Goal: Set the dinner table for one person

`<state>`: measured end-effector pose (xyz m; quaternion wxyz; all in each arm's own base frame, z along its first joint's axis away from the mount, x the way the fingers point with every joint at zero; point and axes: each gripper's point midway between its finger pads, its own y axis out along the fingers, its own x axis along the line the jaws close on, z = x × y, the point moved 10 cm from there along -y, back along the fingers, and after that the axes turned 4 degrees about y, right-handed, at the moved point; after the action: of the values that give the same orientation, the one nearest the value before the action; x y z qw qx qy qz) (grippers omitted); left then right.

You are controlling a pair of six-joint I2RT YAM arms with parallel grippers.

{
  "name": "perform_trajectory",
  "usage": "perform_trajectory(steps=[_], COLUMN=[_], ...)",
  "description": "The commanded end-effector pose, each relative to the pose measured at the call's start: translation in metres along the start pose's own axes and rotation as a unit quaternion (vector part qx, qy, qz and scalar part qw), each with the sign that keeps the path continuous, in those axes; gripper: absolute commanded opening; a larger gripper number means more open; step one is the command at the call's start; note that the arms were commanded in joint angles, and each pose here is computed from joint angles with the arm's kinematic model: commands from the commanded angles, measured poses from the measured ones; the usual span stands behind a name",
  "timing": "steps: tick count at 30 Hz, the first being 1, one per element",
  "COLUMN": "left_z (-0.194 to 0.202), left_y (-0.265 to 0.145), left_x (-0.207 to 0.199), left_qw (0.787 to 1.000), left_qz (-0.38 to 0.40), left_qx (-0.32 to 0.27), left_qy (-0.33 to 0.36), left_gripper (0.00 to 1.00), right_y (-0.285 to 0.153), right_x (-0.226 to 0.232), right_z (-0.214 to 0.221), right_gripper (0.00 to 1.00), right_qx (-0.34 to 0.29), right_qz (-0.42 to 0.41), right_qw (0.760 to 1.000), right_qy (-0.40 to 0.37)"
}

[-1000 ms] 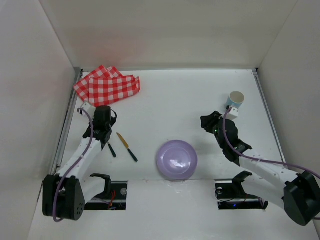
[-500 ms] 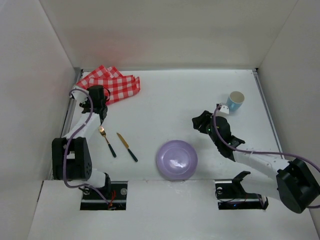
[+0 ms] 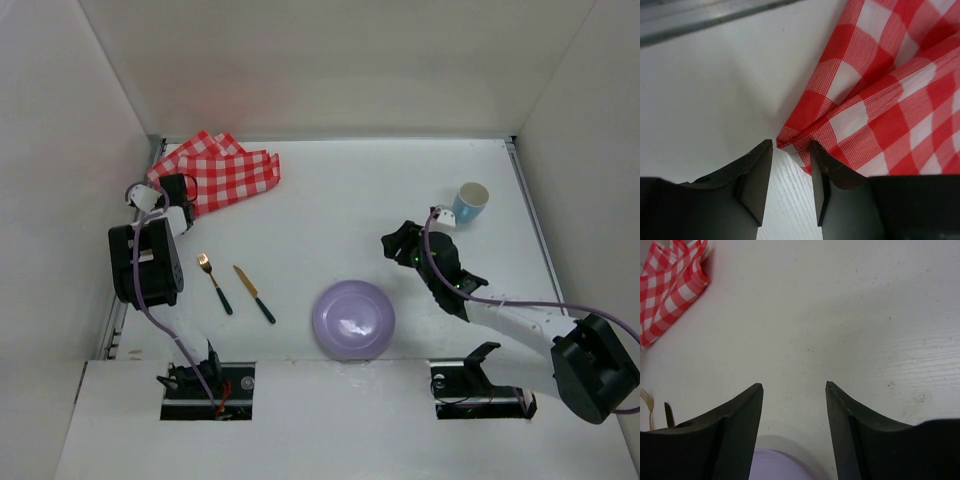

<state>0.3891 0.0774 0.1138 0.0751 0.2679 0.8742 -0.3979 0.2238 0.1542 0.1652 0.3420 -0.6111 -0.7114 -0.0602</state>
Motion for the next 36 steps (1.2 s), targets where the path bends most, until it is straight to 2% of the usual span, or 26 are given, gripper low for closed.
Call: perform_trajectory(steps=[1,5,8,10,15,20,26,30,33,36], left_z=[-0.003,0.006,0.029,0.056,0.145,0.209,0.256,0.274,0.281,0.265], left_y=[0.004,0.008,-0.009,-0.029,-0.086,-0.132,-0.184,-0.208,-0.228,-0.25], left_x=[-0.012,-0.016,-0.034,-0.052,-0.085,-0.082,-0.074,-0.062,-0.058,-0.06], left_qw=[1.0,0.999,0.996,0.99,0.957,0.933,0.907,0.906,0.898,0.882], left_qz=[0.019,0.025,0.065,0.112,0.229,0.267,0.304,0.297,0.311,0.357], left_qx=[0.023,0.038,0.059,0.08,0.174,0.235,0.283,0.295,0.307,0.305], left_qy=[-0.01,-0.011,0.003,0.02,0.034,0.058,0.068,0.054,0.047,0.031], left_gripper=[0.31,0.12,0.06,0.06,0.04,0.03,0.03,0.09,0.23,0.34], right_y=[-0.003,-0.001,-0.001,-0.001,0.001,0.004,0.003,0.003,0.004,0.005], right_x=[0.017,0.015,0.016,0.015,0.014,0.009,0.007,0.005,0.002,0.002], right_z=[-0.016,-0.016,-0.017,-0.016,-0.015,-0.015,-0.016,-0.018,-0.019,-0.019], right_gripper=[0.59,0.59,0.59,0.59,0.59,0.59,0.59,0.59,0.59,0.59], right_qx=[-0.032,-0.03,-0.034,-0.031,-0.031,-0.032,-0.036,-0.038,-0.042,-0.041], right_qz=[-0.036,-0.032,-0.032,-0.03,-0.026,-0.014,-0.008,-0.005,0.002,0.004], right_qw=[0.999,0.999,0.999,0.999,0.999,0.999,0.999,0.999,0.999,0.999], right_qy=[0.01,0.011,0.011,0.01,0.007,0.005,0.003,-0.001,-0.002,-0.006])
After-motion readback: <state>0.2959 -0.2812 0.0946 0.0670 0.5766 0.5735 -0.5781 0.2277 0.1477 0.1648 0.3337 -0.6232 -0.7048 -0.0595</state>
